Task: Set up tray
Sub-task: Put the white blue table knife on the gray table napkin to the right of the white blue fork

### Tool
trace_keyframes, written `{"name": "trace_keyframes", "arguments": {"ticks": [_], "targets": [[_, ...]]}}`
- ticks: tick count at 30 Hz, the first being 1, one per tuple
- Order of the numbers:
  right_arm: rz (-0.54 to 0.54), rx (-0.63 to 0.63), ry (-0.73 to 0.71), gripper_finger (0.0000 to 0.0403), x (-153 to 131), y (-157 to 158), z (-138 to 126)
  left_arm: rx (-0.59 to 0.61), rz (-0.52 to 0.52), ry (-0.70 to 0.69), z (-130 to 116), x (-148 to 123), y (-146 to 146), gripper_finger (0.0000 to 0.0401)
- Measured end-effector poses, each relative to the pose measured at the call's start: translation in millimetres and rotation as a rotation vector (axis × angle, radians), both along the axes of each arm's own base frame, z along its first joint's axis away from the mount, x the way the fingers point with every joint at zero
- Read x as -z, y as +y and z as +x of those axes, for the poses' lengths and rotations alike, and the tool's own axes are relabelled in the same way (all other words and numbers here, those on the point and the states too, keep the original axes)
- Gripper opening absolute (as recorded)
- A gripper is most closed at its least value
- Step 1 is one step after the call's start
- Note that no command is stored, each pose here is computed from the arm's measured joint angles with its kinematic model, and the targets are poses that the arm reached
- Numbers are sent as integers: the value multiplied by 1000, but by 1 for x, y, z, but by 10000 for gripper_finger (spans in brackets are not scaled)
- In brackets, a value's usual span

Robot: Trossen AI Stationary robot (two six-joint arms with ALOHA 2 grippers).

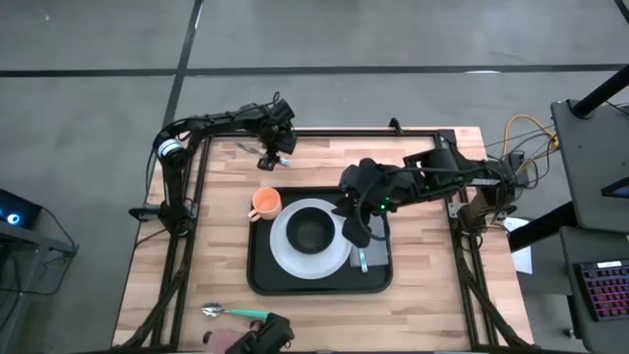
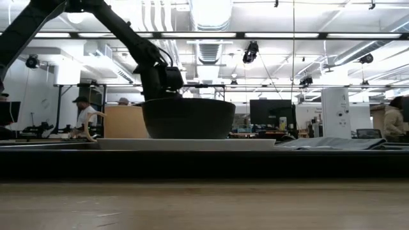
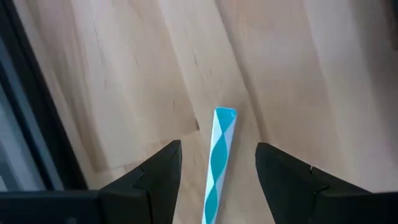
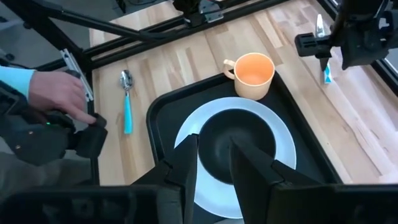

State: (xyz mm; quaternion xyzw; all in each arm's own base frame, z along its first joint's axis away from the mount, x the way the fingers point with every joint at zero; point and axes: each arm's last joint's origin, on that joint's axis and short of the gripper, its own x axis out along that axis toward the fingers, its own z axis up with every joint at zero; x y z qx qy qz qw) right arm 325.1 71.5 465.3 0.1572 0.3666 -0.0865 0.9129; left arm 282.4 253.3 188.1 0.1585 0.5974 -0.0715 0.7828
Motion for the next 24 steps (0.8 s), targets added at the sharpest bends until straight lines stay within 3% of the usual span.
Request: {"name": "trace_keyframes", "arguments": {"ticks": [7, 17, 24], "targets": [[0, -13, 0, 84, 0, 4, -1, 5, -5, 6, -5, 23, -7, 185], [0, -17, -1, 78, 0, 5, -1, 22, 22, -32, -2, 35, -7, 181], [5, -26, -6, 69, -1, 7, -2, 13, -53, 24, 3, 53, -11, 110]]}}
